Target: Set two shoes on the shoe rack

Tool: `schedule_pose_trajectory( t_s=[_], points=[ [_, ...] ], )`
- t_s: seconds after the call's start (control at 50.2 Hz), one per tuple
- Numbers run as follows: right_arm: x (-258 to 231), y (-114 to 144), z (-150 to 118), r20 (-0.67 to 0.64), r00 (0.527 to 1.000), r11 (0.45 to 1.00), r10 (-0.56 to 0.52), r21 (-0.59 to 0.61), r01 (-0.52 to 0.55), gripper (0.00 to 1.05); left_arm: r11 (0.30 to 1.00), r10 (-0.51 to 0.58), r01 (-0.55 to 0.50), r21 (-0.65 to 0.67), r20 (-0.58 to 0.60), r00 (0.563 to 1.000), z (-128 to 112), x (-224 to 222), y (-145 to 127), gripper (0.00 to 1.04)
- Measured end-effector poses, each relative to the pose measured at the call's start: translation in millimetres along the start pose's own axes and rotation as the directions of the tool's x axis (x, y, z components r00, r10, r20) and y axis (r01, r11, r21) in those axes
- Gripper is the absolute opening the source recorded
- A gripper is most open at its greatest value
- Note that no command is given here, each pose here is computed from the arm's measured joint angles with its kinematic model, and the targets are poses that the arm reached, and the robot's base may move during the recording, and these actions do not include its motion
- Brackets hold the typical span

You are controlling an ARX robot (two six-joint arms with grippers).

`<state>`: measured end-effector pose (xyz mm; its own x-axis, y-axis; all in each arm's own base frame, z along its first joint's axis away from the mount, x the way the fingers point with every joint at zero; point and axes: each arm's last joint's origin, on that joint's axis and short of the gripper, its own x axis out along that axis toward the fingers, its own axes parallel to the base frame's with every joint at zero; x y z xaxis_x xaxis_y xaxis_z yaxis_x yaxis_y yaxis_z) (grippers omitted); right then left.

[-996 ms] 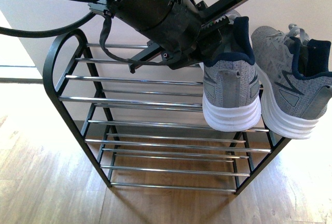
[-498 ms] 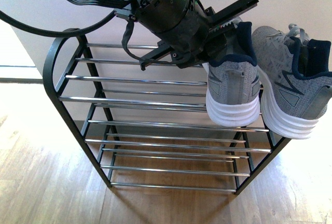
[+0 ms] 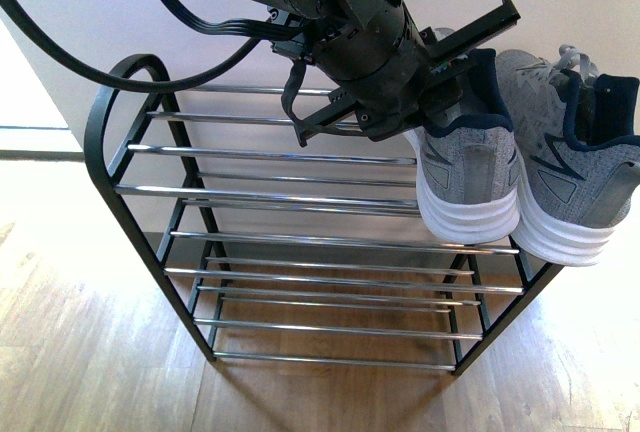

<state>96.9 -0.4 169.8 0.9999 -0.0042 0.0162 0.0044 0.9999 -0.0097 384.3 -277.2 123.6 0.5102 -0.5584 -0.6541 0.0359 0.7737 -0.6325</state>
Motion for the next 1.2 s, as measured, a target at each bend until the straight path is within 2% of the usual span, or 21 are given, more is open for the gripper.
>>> schedule_pose_trajectory(
  t_s=[0.04, 0.1, 0.359, 0.498, 0.617, 0.757, 0.837, 0.896, 0.916, 0.936, 0.996, 1.056, 1.115, 1.195],
  points=[
    [0.0, 0.0, 0.0, 0.000, 1.000, 1.000, 0.000, 0.000, 0.000, 0.95, 1.000, 0.008, -0.008, -0.004, 0.004, 1.000, 0.1, 0.2, 0.3, 0.03],
    [0.0, 0.0, 0.0, 0.000, 1.000, 1.000, 0.000, 0.000, 0.000, 0.95, 1.000, 0.004, -0.004, -0.011, 0.001, 1.000, 0.1, 0.5, 0.2, 0.14],
    [0.0, 0.0, -0.1, 0.000, 1.000, 1.000, 0.000, 0.000, 0.000, 0.95, 0.992, -0.089, 0.086, -0.092, -0.025, 0.996, 3.3, -4.7, -9.6, 0.69],
    [0.0, 0.0, 0.0, 0.000, 1.000, 1.000, 0.000, 0.000, 0.000, 0.95, 0.981, -0.169, 0.165, -0.104, -0.033, 0.985, 13.0, -36.3, -31.2, 0.97],
    [0.0, 0.0, 0.0, 0.000, 1.000, 1.000, 0.000, 0.000, 0.000, 0.95, 0.976, -0.201, 0.199, -0.093, -0.013, 0.980, 22.4, -72.5, -46.9, 0.95],
    [0.0, 0.0, -0.1, 0.000, 1.000, 1.000, 0.000, 0.000, 0.000, 0.95, 0.988, -0.140, 0.143, -0.060, 0.046, 0.989, 33.0, -101.0, -45.7, 0.95],
    [0.0, 0.0, 0.0, 0.000, 1.000, 1.000, 0.000, 0.000, 0.000, 0.95, 1.000, -0.016, 0.017, -0.007, 0.149, 0.989, 47.2, -122.1, -35.0, 0.95],
    [0.0, 0.0, 0.0, 0.000, 1.000, 1.000, 0.000, 0.000, 0.000, 0.95, 0.995, 0.080, -0.092, 0.040, 0.250, 0.965, 58.0, -135.4, -25.1, 0.95],
    [0.0, 0.0, 0.0, 0.000, 1.000, 1.000, 0.000, 0.000, 0.000, 0.95, 0.990, 0.099, -0.125, 0.070, 0.292, 0.951, 59.5, -137.0, -23.4, 0.95],
    [0.0, 0.0, -0.1, 0.000, 1.000, 1.000, 0.000, 0.000, 0.000, 0.95, 0.983, 0.111, -0.158, 0.093, 0.383, 0.917, 61.7, -139.3, -20.4, 0.91],
    [0.0, 0.0, -0.1, 0.000, 1.000, 1.000, 0.001, 0.000, -0.001, 0.95, 0.940, 0.112, -0.289, 0.178, 0.642, 0.759, 61.3, -147.6, -6.7, 0.81],
    [0.0, 0.0, -0.1, 0.000, 1.000, 1.000, 0.000, 0.000, 0.000, 0.95, 0.885, 0.088, -0.410, 0.221, 0.785, 0.613, 48.3, -164.7, 17.0, 0.68],
    [0.0, 0.0, -0.1, 0.000, 1.000, 1.000, 0.000, 0.000, 0.000, 0.95, 0.856, 0.045, -0.453, 0.249, 0.837, 0.546, 35.9, -182.4, 35.2, 0.58],
    [0.0, 0.0, -0.1, 0.000, 1.000, 1.000, 0.000, 0.000, 0.000, 0.95, 0.835, 0.016, -0.478, 0.273, 0.857, 0.516, 27.0, -197.1, 48.8, 0.49]
  ],
)
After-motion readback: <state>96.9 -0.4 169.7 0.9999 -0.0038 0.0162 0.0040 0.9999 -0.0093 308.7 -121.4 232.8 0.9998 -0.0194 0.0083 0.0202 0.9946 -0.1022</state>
